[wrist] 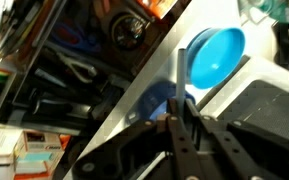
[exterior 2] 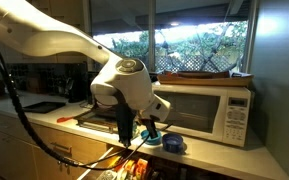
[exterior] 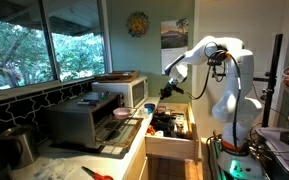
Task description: Put a pen on the dark blue bowl
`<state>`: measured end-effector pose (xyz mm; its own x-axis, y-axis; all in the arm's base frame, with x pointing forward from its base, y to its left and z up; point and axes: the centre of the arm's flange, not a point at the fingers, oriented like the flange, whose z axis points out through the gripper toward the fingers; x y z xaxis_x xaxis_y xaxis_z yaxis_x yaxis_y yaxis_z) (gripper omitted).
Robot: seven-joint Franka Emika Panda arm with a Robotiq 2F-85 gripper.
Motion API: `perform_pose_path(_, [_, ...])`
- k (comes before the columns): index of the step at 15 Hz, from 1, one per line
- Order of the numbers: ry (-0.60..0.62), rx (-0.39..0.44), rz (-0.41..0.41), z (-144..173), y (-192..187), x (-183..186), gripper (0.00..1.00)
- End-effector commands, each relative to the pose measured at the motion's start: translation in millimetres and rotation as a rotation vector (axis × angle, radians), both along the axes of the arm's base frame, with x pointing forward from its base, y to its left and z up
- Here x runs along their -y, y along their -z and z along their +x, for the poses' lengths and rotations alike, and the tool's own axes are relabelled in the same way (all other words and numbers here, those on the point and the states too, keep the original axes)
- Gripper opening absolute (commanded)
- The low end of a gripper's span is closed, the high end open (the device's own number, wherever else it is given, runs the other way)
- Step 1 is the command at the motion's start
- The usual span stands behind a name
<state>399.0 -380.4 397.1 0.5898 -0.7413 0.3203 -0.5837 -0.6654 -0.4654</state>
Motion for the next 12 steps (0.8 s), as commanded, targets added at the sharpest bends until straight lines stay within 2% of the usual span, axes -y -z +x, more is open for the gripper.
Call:
perform_pose_path(1, [-0.089,-0.024,0.152,0.2,-4.6,-13.7,0.03])
perform_pose_path(2, [-0.058,-0.012,0.093,2.7,-2.3,-11.5,0.11])
perform_pose_path(4, [-0.084,-0.018,0.127,2.7,-2.9,-15.6,0.11])
perform_pose_path(5, [-0.078,0.007,0.133,8.8,-0.9,-19.6,0.03])
perform_pose_path(6, [-0.094,0.018,0.165,13.3,-1.9,-18.7,0.03])
perform_pose_path(10, [-0.066,0.046,0.185,44.8,-11.4,-20.8,0.03])
perform_pose_path(12, [-0.047,0.039,0.168,52.6,-12.5,-21.1,0.03])
